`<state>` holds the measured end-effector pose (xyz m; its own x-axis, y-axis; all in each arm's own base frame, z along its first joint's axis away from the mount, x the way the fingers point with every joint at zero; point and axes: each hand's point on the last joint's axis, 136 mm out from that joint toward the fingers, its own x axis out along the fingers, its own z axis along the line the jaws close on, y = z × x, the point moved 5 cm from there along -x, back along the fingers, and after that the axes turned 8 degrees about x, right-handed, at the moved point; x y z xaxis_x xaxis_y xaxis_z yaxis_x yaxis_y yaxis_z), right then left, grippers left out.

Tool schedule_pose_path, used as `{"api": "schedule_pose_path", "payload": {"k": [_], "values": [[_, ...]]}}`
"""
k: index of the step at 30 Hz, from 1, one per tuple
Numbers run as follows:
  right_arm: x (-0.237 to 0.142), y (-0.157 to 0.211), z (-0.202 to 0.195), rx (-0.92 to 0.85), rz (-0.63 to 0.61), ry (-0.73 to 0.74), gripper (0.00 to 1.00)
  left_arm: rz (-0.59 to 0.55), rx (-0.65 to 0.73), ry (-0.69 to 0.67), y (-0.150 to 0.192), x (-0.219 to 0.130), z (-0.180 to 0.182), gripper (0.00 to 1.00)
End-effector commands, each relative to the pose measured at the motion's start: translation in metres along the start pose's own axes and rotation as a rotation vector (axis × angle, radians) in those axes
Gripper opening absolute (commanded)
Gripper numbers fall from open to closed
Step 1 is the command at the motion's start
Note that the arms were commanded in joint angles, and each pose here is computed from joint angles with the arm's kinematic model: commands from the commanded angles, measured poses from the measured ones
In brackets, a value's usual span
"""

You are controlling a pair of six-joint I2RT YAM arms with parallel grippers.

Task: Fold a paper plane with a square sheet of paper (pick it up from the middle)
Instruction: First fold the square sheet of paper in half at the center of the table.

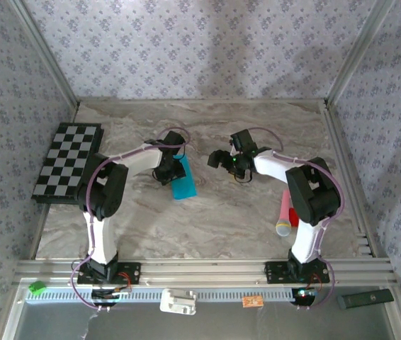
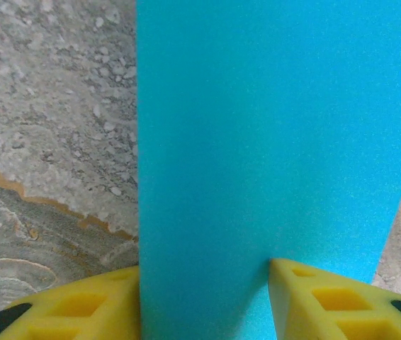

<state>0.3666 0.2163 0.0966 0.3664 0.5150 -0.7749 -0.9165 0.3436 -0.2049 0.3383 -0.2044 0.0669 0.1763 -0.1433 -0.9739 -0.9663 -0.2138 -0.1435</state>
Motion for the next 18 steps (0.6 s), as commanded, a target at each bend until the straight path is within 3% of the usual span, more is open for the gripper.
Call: {"api": "schedule_pose_path", "payload": {"k": [1, 14, 18], "values": [[-0.011, -0.003, 0.03, -0.077, 0.002, -0.103, 0.9, 0.185, -0.008, -0.16, 0.039, 0.042, 0.033, 0.48], [0.015, 0.015, 0.049, -0.132, 0.101, -0.155, 0.73, 0.203, -0.016, -0.174, 0.042, 0.046, 0.036, 0.49], [0.02, 0.02, 0.056, -0.142, 0.141, -0.192, 0.59, 0.208, -0.022, -0.175, 0.043, 0.047, 0.037, 0.5]]}}
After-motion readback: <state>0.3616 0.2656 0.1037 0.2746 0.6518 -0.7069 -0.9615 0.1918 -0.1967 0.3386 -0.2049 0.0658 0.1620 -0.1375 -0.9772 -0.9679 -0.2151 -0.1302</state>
